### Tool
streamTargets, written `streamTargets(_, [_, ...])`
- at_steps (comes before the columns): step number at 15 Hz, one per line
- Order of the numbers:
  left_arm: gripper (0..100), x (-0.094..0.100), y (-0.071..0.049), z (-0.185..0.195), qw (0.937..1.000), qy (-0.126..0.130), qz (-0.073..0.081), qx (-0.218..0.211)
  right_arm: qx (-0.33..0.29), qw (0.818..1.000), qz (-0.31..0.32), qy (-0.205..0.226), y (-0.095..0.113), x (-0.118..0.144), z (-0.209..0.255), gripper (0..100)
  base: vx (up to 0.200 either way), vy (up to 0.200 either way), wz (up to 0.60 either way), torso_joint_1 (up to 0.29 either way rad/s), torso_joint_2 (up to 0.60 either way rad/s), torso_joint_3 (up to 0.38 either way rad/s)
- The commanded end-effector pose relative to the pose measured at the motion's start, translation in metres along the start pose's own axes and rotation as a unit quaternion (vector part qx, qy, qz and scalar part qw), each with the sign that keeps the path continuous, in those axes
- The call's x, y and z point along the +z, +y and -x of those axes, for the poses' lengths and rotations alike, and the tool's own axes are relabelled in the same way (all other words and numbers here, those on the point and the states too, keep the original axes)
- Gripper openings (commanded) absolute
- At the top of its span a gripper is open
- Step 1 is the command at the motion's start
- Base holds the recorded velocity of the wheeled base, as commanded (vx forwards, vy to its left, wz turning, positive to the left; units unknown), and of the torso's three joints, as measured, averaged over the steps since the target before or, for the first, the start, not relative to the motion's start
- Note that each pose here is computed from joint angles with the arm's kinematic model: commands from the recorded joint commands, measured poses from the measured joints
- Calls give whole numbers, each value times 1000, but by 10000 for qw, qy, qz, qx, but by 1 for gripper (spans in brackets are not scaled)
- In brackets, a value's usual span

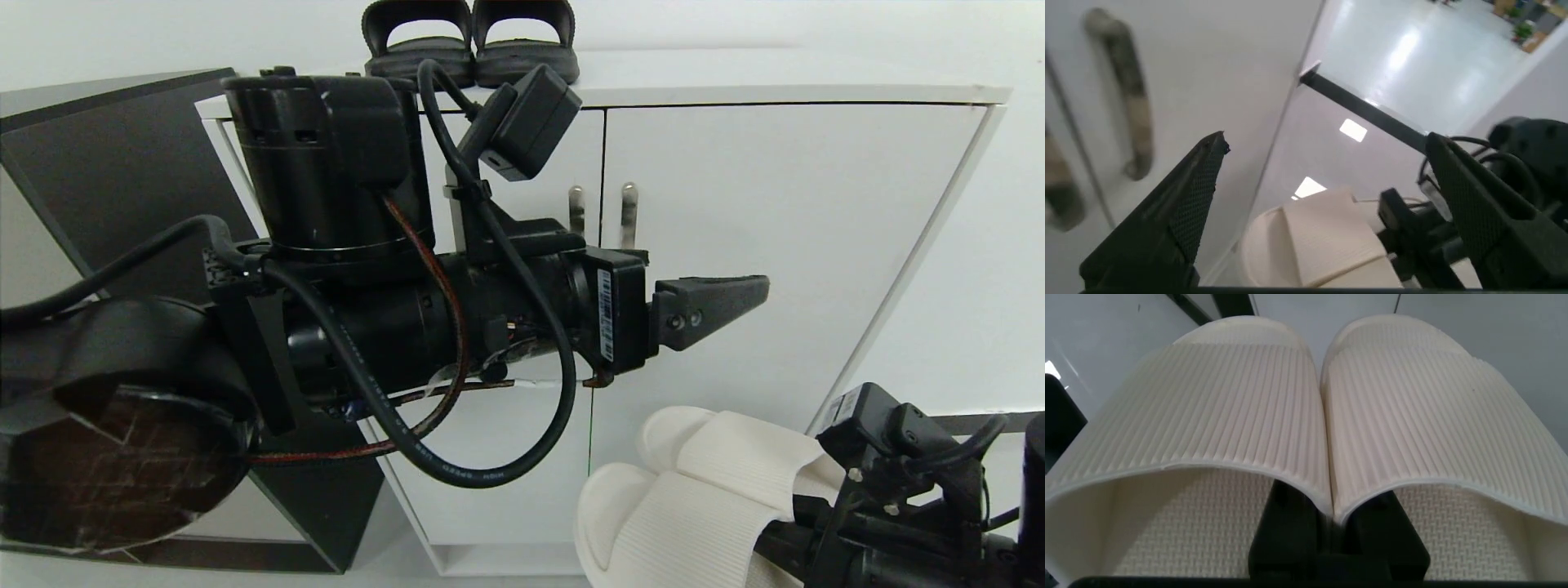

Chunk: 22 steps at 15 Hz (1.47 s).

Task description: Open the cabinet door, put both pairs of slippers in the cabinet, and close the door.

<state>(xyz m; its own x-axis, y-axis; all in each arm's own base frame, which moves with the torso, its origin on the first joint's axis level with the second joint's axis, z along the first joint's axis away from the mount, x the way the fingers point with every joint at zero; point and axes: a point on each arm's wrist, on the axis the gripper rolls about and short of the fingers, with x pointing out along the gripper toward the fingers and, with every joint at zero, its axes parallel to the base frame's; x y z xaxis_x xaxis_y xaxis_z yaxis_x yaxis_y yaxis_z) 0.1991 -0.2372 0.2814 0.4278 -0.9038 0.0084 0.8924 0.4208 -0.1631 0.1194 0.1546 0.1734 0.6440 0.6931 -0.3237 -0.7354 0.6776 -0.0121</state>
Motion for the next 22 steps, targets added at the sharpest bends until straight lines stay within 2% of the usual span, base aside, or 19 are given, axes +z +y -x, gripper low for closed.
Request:
streamTargets(1, [100,2,1,0,9999,-52,-11,114,3,10000,6,31,0,-1,-1,0,0,0,0,0,0,0])
streamTargets(3, [100,3,9,2,9997,-67,-11,252,2,10000,8,46,0,-1,-2,0,0,0,0,0,0,0])
streamTargets(6, [100,3,12,1,9995,-68,-9,306,2,10000,8,54,0,-2,-2,0,0,0,0,0,0,0])
streamTargets(10, [100,2,25,-1,9987,-70,-2,500,10,9999,122,92,1,-4,-2,0,0,0,0,0,0,0])
streamTargets(15, [100,-1,33,-16,9977,-56,11,681,90,9997,189,89,4,-5,0,0,0,0,0,0,0,0])
streamTargets(22, [100,-4,39,-31,9975,-53,36,697,90,9996,231,127,3,-8,1,0,0,0,0,0,0,0])
